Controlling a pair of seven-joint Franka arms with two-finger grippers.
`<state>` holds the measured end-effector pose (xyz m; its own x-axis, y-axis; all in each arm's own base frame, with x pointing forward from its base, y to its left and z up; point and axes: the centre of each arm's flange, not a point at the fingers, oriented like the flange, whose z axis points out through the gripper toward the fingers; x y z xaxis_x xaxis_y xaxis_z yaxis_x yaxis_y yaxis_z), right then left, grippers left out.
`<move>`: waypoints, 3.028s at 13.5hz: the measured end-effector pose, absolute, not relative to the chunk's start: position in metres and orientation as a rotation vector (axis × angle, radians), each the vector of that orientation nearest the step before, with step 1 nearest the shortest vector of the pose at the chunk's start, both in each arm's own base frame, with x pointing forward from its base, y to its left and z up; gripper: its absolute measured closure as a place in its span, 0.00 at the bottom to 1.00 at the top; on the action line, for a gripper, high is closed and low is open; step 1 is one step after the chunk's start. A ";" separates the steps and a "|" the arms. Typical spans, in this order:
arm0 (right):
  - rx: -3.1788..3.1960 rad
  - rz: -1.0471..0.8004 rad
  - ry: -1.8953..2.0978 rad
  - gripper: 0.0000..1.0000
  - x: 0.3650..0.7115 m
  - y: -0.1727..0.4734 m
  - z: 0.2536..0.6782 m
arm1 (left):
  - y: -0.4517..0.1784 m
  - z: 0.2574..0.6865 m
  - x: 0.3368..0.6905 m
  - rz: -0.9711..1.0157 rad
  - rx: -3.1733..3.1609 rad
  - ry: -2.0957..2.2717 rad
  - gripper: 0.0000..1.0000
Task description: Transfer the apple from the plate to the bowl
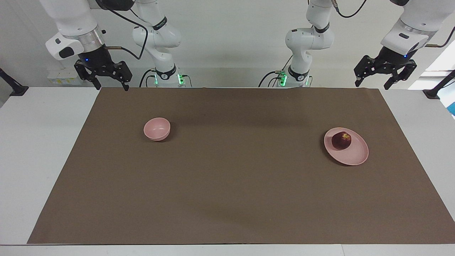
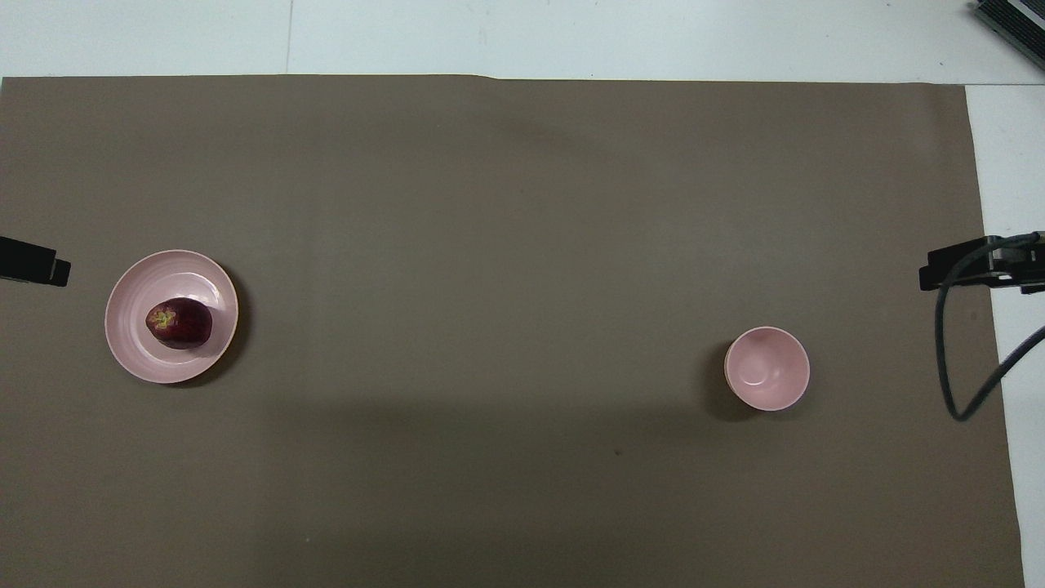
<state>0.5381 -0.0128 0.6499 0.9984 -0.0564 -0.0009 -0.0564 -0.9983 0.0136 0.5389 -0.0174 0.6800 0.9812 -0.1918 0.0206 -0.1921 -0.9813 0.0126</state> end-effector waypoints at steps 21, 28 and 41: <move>3.120 -0.014 -0.558 0.00 0.569 0.088 0.572 | -0.010 0.554 0.570 0.116 3.113 -0.329 0.00; 3.114 -0.113 -0.935 0.00 0.580 0.176 0.499 | 0.025 0.449 0.558 0.134 3.103 -0.259 0.00; 3.115 -0.245 -1.400 0.00 0.559 0.300 0.418 | 0.039 0.349 0.537 0.217 3.111 -0.187 0.39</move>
